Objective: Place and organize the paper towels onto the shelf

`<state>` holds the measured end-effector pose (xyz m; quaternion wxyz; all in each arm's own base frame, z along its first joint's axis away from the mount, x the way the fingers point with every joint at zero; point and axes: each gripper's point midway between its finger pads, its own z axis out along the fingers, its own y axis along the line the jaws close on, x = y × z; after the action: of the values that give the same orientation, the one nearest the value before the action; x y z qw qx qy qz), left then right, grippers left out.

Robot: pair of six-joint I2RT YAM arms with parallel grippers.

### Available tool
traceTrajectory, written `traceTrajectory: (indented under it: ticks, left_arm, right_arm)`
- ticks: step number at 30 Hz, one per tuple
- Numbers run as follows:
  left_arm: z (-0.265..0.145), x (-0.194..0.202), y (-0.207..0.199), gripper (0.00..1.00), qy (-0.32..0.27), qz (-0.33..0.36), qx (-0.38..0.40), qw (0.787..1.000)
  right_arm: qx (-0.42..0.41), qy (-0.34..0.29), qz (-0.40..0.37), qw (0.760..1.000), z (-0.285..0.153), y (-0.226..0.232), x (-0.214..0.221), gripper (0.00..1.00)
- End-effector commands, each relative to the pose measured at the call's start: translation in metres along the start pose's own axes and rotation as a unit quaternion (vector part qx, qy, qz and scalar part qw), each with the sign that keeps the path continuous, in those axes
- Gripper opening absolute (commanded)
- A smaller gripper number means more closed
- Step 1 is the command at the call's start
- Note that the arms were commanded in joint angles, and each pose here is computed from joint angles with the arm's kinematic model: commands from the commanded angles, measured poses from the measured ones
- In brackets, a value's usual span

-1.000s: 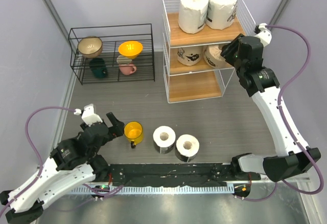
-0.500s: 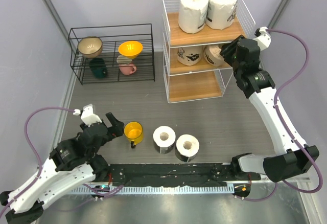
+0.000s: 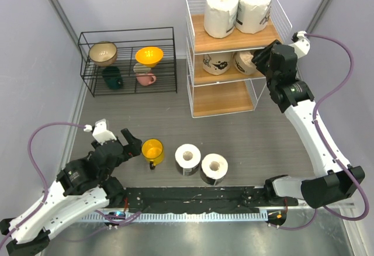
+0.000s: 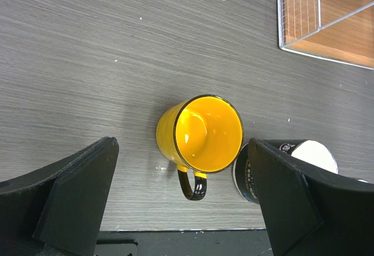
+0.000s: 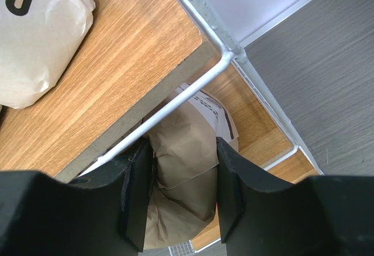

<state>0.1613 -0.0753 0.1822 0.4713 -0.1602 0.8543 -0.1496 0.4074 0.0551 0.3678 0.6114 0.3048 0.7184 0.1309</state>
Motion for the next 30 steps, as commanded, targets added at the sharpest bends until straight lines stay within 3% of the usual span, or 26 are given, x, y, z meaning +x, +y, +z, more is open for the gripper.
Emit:
traceTrajectory:
  ticks: [1,21,30]
  left_arm:
    - [-0.003,-0.010,-0.005,1.00,-0.016,-0.010,0.008,1.000]
    - [-0.003,-0.009,-0.004,1.00,-0.016,-0.012,0.008,1.000]
    - [-0.002,-0.008,-0.004,1.00,-0.013,-0.011,0.007,1.000]
  right_arm:
    - [-0.034,-0.044,0.035,0.998,0.002,0.020,-0.024,0.31]
    - [-0.045,-0.017,0.024,0.999,0.013,0.025,-0.006,0.35]
    - [-0.041,-0.024,0.021,0.999,0.008,0.020,-0.010,0.54]
